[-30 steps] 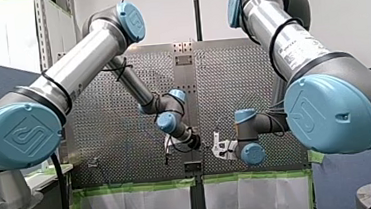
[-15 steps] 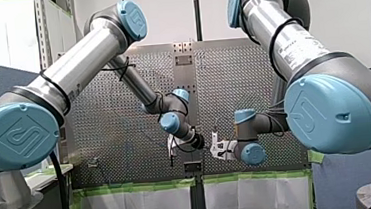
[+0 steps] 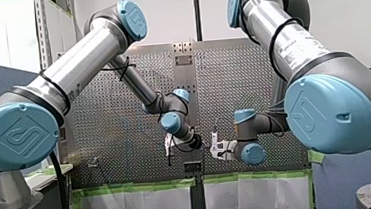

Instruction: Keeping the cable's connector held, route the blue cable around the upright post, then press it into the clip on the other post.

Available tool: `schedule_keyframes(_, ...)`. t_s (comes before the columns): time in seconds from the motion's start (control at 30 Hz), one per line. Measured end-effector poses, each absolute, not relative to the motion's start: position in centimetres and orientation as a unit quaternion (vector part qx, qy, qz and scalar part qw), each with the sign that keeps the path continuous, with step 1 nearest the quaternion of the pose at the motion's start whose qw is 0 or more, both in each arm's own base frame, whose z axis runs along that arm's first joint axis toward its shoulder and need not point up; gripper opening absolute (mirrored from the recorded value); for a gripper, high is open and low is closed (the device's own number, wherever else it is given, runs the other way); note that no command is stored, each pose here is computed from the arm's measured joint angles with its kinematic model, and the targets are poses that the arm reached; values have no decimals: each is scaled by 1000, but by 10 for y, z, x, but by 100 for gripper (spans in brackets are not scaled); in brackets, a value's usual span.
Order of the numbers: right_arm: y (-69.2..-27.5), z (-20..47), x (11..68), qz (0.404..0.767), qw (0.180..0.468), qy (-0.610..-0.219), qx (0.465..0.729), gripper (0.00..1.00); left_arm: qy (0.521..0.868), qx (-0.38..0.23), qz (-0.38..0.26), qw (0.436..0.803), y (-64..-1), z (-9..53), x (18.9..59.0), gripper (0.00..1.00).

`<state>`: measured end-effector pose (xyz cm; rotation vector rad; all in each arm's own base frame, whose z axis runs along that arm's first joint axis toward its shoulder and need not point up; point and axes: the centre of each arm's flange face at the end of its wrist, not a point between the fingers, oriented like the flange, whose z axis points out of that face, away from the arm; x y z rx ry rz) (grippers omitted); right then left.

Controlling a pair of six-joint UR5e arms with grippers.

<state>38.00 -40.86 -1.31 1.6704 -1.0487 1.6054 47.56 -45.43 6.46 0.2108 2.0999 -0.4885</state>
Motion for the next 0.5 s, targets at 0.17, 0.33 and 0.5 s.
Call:
schedule_keyframes(0.17,-409,-13,380,602,296,-393,629,0,857,77,-184,475,-451,65,477,14)
schedule_keyframes(0.33,-408,-13,380,601,296,-392,630,0,857,69,-177,480,-449,65,478,0)
schedule_keyframes(0.5,-408,-14,380,600,297,-391,631,0,854,62,-181,484,-450,65,480,0)
